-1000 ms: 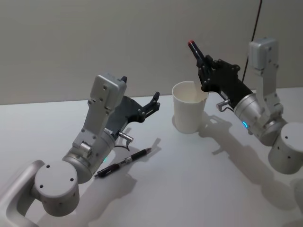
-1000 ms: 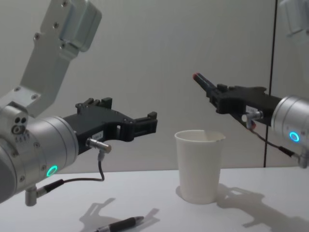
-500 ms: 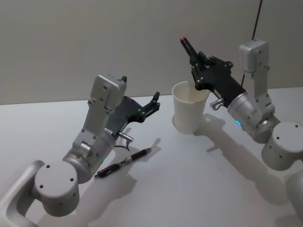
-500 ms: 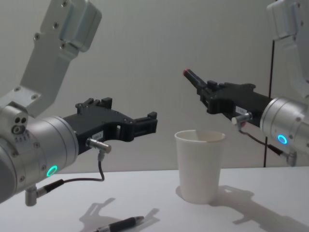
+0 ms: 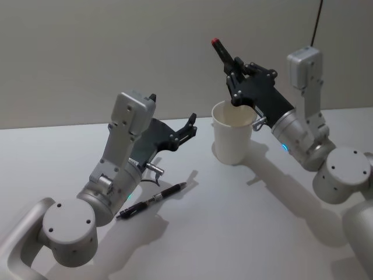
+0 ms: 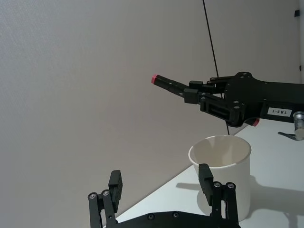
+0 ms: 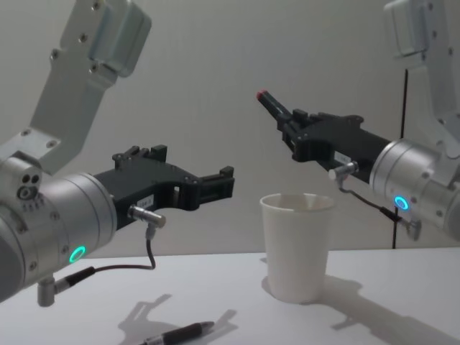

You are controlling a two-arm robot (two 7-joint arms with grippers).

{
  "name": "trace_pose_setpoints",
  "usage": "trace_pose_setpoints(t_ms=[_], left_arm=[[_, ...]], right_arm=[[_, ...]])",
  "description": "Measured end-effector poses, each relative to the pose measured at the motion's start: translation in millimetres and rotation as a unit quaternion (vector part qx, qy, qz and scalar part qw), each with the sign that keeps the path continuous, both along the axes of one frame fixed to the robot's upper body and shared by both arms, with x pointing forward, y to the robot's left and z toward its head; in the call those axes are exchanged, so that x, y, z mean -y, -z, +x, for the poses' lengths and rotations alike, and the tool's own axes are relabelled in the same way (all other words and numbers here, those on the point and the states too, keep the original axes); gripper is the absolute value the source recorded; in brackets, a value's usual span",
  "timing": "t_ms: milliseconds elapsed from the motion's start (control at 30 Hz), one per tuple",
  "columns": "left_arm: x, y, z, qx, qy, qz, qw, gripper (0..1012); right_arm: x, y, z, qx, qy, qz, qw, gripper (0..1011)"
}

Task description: Place the pen into the pen holder.

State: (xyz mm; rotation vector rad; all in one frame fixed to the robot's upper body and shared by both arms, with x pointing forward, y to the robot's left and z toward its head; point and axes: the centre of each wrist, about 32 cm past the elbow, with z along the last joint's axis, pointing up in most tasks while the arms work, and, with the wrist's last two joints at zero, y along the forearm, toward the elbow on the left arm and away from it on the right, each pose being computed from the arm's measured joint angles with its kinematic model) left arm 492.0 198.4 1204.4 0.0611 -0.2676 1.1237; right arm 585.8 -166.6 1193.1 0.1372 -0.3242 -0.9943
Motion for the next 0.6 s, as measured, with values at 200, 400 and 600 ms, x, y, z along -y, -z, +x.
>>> trace_pose_setpoints(t_ms=[200, 400, 600], left_arm=[[0.0, 0.0, 0.0, 0.000, 0.000, 0.000, 1.0000, 1001], [0.0, 0.0, 0.0, 0.000, 0.000, 0.000, 1.0000, 1001], [0.0, 0.0, 0.0, 0.000, 0.000, 0.000, 1.0000, 1001]], right_arm=[[-3.8, 1.4, 4.1, 0.003, -0.004, 0.001, 1.0000, 185], [-7.5, 3.6, 8.3, 0.004, -0.007, -0.001, 1.0000, 185], [-11.4, 5.5, 13.1, 0.006, -0.009, -0.004, 0.9999, 185]])
